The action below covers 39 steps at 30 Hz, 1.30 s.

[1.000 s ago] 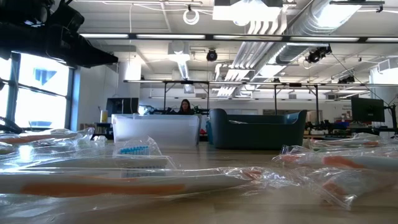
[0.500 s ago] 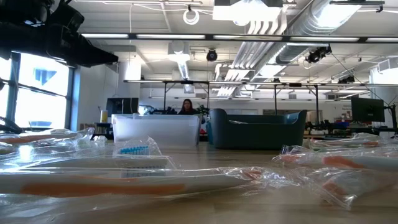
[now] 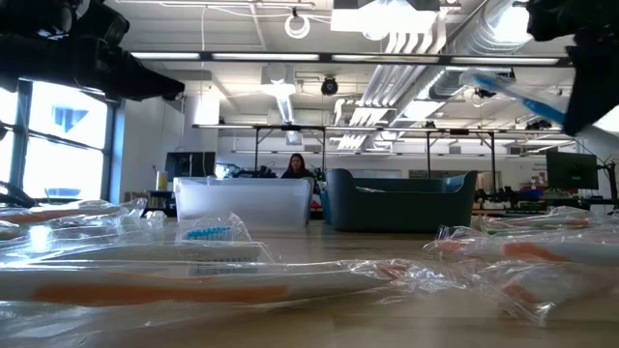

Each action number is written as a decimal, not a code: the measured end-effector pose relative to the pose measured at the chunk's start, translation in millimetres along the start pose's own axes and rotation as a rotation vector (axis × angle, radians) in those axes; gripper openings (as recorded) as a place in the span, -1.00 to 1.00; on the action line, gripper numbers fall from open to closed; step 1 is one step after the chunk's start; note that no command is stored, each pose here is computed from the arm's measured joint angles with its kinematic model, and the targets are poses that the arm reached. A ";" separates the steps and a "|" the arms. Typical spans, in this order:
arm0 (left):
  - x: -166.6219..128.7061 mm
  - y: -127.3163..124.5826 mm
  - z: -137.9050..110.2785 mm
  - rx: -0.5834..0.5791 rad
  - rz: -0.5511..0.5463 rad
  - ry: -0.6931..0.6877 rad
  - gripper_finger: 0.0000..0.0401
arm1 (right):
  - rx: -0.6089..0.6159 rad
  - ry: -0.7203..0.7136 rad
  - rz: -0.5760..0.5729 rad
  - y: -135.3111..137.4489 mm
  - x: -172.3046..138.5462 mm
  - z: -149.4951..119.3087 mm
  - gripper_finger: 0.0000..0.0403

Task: Pick & Place Toothbrushes
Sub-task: Put the blue toothbrush into the white bin

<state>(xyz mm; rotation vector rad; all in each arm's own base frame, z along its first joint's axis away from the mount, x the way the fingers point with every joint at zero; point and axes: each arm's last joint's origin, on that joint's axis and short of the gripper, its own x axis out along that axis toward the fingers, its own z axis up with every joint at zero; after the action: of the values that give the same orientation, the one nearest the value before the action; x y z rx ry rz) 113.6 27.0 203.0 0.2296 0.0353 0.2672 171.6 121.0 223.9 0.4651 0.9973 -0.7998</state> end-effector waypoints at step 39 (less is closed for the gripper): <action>-0.4 4.9 3.5 -0.046 0.144 -0.018 -1.00 | -0.079 -0.387 0.037 -100.8 -24.8 57.4 -0.91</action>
<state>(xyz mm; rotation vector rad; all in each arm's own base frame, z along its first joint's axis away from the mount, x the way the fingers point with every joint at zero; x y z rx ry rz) 112.1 30.8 207.5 0.1891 -0.0050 0.4092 118.2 27.6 274.0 0.2463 0.6554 -0.7783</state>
